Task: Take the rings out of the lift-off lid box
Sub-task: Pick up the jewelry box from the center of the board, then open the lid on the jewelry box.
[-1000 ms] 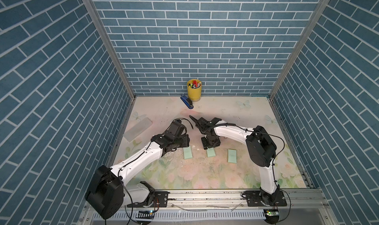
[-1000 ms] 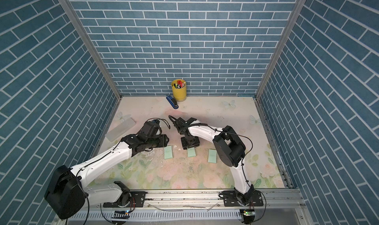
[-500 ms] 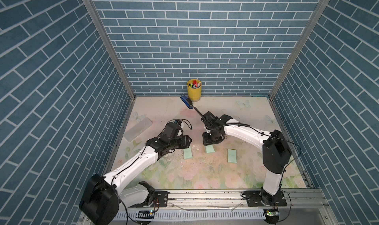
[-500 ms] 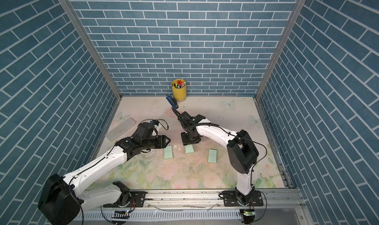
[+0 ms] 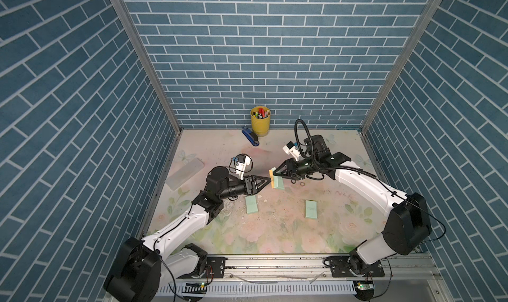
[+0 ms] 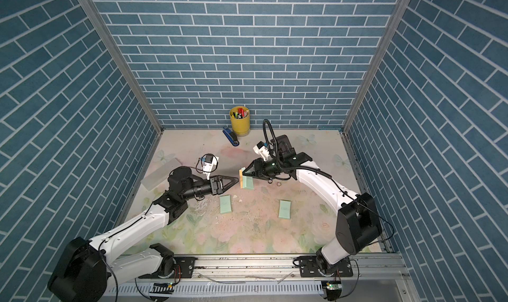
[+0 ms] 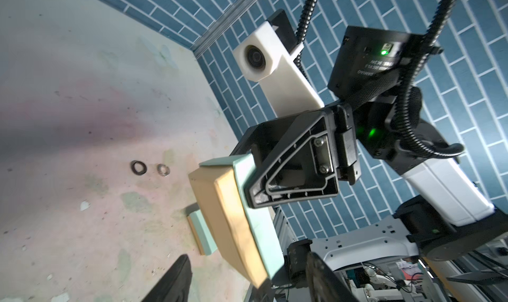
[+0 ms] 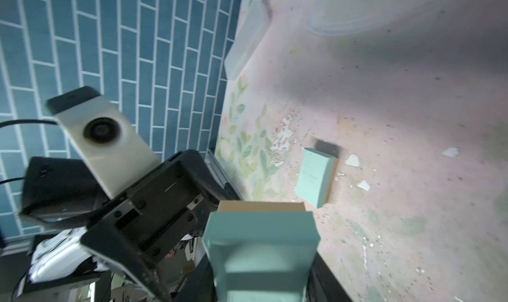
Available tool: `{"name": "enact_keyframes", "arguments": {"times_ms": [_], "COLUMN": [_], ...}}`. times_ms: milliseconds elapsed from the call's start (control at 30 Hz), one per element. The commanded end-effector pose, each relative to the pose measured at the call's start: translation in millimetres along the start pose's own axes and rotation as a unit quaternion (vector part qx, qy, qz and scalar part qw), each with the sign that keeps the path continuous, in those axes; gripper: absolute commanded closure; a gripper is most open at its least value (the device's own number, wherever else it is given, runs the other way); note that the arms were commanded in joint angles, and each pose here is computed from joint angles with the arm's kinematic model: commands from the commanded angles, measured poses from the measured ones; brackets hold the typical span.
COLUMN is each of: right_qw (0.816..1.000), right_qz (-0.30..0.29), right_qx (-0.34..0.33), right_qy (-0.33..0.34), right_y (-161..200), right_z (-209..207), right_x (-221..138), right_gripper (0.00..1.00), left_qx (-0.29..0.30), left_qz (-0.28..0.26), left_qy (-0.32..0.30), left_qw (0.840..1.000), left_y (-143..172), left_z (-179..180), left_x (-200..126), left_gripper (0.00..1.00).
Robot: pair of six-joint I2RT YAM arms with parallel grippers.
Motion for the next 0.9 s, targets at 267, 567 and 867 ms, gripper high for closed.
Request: {"name": "enact_keyframes", "arguments": {"times_ms": [267, 567, 867], "right_qw": [0.994, 0.989, 0.983], "right_qz": [-0.024, -0.035, -0.034], "right_qx": [-0.026, -0.036, -0.033], "right_qy": [-0.102, -0.139, -0.177], "right_y": [-14.2, -22.4, -22.9], "right_z": [33.7, 47.5, 51.5], "right_x": [-14.7, -18.0, -12.1], "right_gripper": [0.54, 0.54, 0.55], "left_qx": [0.017, 0.014, 0.004], "left_qz": [-0.019, -0.014, -0.007], "left_qy": [0.05, 0.055, 0.082], "left_qw": [0.998, 0.998, 0.997], "left_y": [-4.7, -3.9, -5.9], "left_z": [-26.1, -26.5, -30.5], "left_x": [-5.7, -4.1, 0.5], "left_gripper": [0.33, 0.33, 0.35]}}
Point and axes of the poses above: each gripper's point midway between its finger pads, its own x axis out along the fingers, its own z axis along the line the jaws close on, y = z × x, the point moved 2 cm from there along -x, back along the fingers, and after that the axes turned 13 degrees about -x, right-handed, at the moved point
